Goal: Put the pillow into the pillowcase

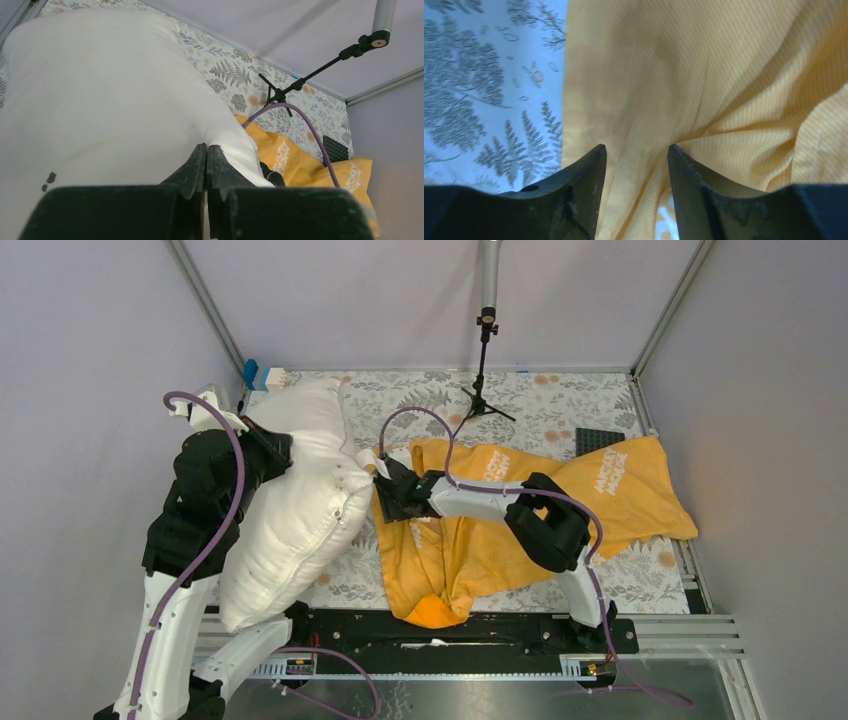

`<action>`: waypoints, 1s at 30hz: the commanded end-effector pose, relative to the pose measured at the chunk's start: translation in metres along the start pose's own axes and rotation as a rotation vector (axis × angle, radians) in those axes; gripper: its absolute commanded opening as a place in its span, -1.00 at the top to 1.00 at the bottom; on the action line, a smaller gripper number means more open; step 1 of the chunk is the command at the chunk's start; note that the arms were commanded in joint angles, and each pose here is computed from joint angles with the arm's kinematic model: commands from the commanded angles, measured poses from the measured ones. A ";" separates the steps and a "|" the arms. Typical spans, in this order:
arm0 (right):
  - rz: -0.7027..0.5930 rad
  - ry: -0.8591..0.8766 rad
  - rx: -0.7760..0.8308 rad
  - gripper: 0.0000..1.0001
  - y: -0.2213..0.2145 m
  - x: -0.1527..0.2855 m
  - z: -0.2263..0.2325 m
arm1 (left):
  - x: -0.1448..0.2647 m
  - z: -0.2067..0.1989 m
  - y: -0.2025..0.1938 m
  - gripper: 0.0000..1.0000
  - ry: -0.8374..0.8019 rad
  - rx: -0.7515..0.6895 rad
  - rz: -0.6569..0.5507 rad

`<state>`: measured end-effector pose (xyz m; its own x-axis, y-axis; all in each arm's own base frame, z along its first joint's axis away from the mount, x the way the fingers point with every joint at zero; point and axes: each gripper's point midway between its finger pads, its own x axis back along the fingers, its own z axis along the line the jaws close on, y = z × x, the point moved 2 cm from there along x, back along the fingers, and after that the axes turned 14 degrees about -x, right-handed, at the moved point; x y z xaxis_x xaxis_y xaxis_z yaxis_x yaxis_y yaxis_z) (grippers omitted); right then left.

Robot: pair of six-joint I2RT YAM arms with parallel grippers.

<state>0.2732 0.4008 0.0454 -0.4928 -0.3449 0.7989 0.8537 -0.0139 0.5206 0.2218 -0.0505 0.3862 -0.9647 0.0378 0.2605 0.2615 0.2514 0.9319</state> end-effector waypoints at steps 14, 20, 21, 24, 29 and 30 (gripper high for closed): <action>-0.046 -0.081 -0.168 1.00 0.095 -0.060 0.000 | 0.000 -0.027 0.043 1.00 -0.128 0.083 -0.158; -0.101 0.073 -0.219 1.00 0.149 -0.051 0.028 | -0.032 -0.039 0.013 1.00 -0.169 0.061 -0.047; -0.113 0.094 -0.221 1.00 0.156 -0.044 0.033 | -0.038 -0.039 0.007 1.00 -0.164 0.055 -0.027; -0.132 0.136 -0.224 0.80 0.166 -0.011 0.040 | -0.046 -0.037 0.002 1.00 -0.148 0.053 -0.016; -0.225 0.100 -0.231 0.32 0.163 0.031 0.011 | -0.047 -0.038 0.008 1.00 -0.147 0.055 -0.028; -0.232 0.064 -0.218 0.25 0.159 0.034 0.002 | -0.046 -0.039 0.010 1.00 -0.149 0.055 -0.033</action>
<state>0.3962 0.4059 0.0963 -0.5707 -0.3610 0.7375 0.8212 -0.2497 0.5132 0.2602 -0.0903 0.3452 -0.9113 0.1887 0.3658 0.4049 0.2503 0.8794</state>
